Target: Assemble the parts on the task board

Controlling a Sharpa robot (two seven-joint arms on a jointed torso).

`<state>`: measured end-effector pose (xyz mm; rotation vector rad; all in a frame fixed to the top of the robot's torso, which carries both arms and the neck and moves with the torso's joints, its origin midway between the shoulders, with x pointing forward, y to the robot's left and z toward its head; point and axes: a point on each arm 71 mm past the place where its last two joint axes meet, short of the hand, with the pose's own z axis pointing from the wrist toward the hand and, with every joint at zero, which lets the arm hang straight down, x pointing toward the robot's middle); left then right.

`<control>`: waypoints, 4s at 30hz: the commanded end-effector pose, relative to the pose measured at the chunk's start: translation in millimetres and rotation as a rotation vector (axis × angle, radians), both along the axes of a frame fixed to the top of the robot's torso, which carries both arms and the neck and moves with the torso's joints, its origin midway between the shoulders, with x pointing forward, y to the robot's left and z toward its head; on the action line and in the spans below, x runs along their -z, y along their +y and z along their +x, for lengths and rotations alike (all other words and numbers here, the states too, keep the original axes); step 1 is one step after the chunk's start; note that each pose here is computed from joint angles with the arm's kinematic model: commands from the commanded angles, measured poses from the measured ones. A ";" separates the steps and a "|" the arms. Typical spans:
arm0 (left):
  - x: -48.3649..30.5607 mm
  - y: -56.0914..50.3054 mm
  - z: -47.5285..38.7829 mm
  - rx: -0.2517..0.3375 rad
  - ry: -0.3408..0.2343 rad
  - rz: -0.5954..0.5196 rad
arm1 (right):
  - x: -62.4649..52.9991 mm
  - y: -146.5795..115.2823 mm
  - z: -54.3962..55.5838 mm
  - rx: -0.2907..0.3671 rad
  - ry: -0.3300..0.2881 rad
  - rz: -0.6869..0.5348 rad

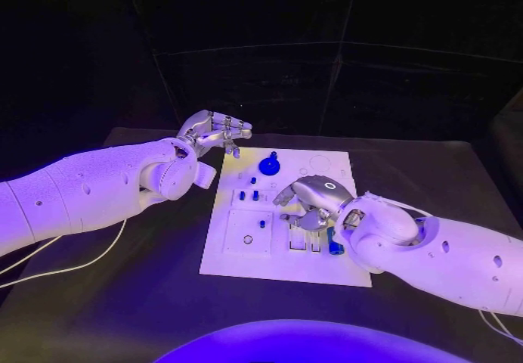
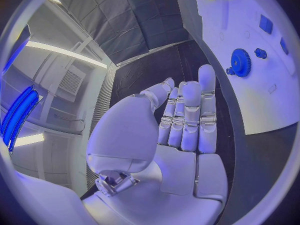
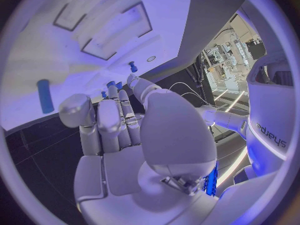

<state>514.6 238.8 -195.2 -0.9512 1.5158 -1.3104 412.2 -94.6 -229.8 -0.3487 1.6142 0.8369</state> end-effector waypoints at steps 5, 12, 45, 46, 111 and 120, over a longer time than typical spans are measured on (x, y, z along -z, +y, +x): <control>-1.3 1.3 0.6 0.000 -0.004 -0.005 | -28.5 -32.9 19.2 0.061 0.022 -0.041; -1.3 -1.3 0.5 0.007 -0.006 -0.008 | -33.7 -59.5 33.5 0.092 0.023 -0.181; -0.8 -2.2 1.0 0.014 -0.001 -0.009 | -18.5 -49.7 46.3 0.053 0.095 -0.319; -0.7 -2.2 1.0 0.014 -0.001 -0.009 | -18.1 -49.8 46.7 0.054 0.095 -0.322; -0.8 -20.2 1.3 0.047 -0.001 -0.021 | -14.4 61.0 -22.0 -0.220 0.086 -0.019; -0.6 -23.3 1.8 0.053 -0.001 -0.023 | 1.3 69.4 -22.0 -0.218 0.102 -0.080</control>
